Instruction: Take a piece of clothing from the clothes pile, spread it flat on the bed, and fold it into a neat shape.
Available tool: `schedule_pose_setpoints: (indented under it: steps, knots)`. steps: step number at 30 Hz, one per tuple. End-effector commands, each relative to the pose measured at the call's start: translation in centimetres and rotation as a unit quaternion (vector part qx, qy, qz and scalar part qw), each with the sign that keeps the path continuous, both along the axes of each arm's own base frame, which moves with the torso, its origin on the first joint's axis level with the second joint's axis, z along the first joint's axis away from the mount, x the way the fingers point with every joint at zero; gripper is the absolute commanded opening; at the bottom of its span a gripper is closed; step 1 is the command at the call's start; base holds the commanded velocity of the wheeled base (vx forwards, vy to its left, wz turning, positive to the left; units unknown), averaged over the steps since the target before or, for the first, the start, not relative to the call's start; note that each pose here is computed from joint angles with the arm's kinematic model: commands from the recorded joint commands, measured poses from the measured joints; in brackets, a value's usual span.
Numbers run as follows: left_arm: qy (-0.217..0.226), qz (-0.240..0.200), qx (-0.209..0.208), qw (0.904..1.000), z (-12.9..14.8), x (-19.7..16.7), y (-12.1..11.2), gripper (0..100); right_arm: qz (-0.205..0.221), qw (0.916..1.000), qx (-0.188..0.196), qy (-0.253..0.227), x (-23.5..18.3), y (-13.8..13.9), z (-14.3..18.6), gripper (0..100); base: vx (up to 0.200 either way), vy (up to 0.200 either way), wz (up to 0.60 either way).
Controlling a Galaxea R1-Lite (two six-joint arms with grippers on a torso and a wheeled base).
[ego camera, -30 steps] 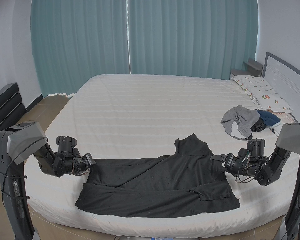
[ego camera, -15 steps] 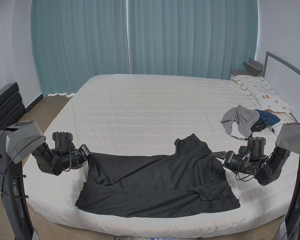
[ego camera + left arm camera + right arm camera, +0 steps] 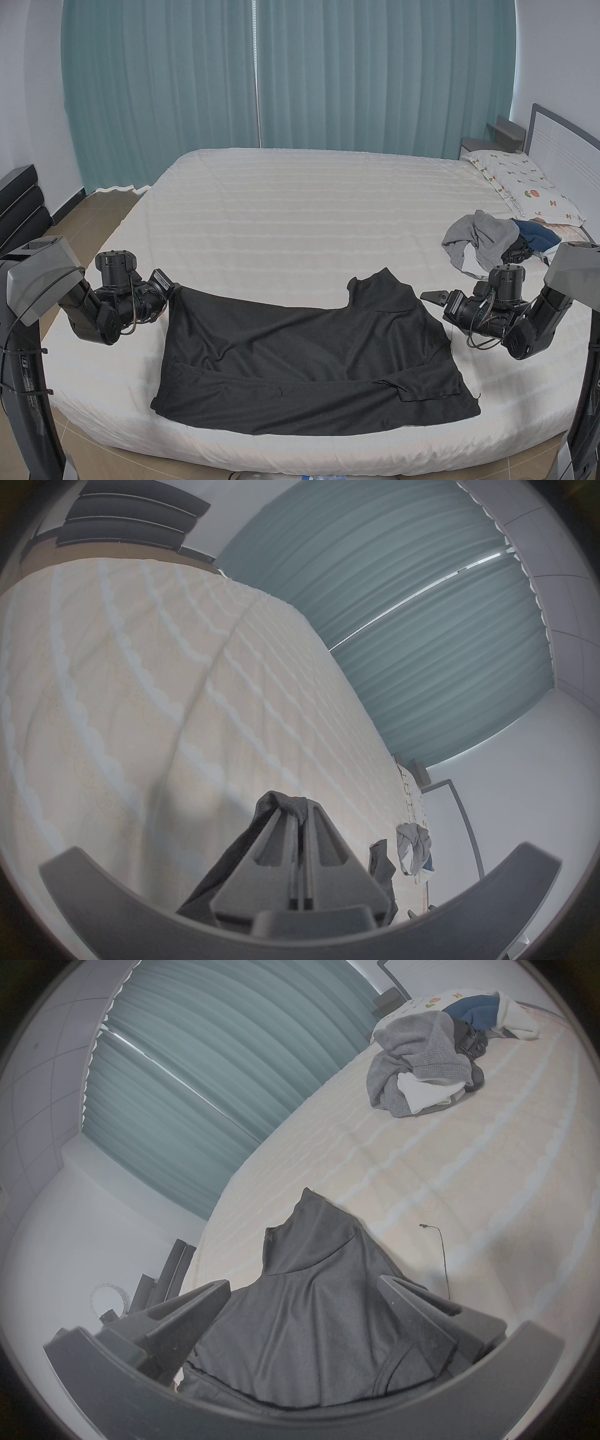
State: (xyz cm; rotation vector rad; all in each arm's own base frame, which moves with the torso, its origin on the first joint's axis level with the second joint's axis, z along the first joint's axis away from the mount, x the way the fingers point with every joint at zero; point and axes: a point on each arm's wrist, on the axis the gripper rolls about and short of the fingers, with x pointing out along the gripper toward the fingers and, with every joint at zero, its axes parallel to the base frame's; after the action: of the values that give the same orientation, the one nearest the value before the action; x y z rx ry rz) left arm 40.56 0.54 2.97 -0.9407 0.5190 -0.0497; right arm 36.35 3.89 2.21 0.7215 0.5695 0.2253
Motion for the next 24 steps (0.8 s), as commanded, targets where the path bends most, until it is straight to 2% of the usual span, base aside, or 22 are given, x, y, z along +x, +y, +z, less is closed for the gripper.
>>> schedule_pose_setpoints:
  steps: [1, 9, 24]
  knots:
    - [-0.019, 0.004, -0.006, 0.9998, 0.2, 0.3, 0.1, 0, -0.007, 0.9999, -0.008, 0.007, 2.7, 0.5, -0.3, 100, 0.0, 0.0, 0.0]
    - [-0.028, 0.006, -0.006, 0.9996, -1.6, 0.7, 0.0, 0, -0.002, 0.9982, -0.052, 0.029, 7.6, 3.0, -2.2, 100, 0.0, 0.0, 0.0]
    - [-0.018, 0.007, -0.005, 0.9998, -2.5, 0.8, 0.0, 0, -0.031, 0.9969, -0.07, 0.02, 11.7, 3.4, -5.6, 100, 0.0, 0.0, 0.0]
